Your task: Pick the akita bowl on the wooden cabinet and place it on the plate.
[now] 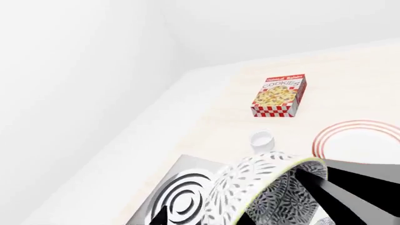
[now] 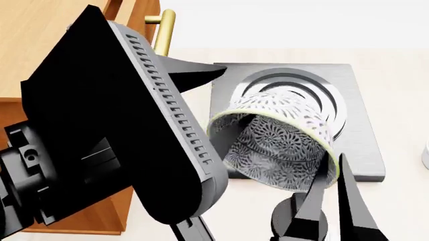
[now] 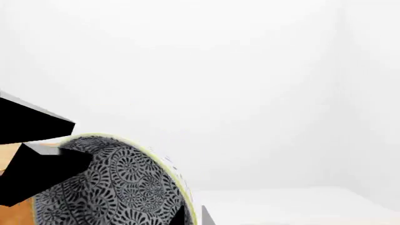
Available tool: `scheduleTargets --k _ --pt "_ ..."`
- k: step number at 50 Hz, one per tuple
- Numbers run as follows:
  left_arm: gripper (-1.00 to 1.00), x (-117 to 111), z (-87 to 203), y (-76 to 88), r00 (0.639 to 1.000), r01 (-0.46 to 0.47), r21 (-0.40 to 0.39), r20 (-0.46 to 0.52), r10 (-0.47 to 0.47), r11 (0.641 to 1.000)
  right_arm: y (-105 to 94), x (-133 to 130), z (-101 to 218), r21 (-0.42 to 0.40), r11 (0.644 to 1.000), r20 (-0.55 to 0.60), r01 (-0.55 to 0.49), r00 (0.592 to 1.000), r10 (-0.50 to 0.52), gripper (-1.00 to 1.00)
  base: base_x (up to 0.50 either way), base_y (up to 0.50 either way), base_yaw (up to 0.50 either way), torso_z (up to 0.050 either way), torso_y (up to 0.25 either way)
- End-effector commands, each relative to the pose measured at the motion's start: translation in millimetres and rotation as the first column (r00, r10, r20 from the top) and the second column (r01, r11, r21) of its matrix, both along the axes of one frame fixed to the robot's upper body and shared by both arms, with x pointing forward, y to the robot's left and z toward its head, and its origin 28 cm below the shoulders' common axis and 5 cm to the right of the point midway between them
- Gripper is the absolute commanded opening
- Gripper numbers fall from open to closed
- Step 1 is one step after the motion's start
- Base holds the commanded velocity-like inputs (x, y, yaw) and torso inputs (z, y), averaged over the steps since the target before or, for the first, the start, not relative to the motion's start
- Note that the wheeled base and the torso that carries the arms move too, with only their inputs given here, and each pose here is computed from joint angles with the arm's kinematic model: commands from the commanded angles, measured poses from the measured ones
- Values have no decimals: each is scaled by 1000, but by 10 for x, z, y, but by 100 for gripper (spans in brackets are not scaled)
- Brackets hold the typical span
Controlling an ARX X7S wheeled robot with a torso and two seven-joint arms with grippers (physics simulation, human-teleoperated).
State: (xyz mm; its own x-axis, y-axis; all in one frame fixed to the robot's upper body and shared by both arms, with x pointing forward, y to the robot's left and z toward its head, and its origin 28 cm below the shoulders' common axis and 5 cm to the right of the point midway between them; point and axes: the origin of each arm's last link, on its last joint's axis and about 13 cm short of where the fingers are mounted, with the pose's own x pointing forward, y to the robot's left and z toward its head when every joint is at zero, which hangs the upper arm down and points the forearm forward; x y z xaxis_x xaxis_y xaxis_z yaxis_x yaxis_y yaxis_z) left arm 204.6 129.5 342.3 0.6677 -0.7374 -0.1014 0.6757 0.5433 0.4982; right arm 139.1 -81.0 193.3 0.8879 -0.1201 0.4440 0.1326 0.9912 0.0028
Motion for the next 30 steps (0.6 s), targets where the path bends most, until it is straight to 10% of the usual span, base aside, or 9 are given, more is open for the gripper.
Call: scheduleTargets --k 1,4,8,30 --pt "100 13 26 6 1000 -9 -31 -12 9 999 -57 53 38 -43 988 -46 148 988 -150 -100 0 0 0 0 0" --pt "100 14 15 -9 1000 -27 -106 8 28 994 -72 63 41 -44 985 -30 167 985 -168 -100 0 0 0 0 3" --pt "100 11 -47 -7 999 34 7 -21 -33 999 -78 59 41 -44 986 -21 164 986 -165 -100 0 0 0 0 0" --pt "100 -23 -39 6 999 48 24 -15 -48 999 -178 48 61 6 974 -28 228 973 -227 -100 0 0 0 0 0"
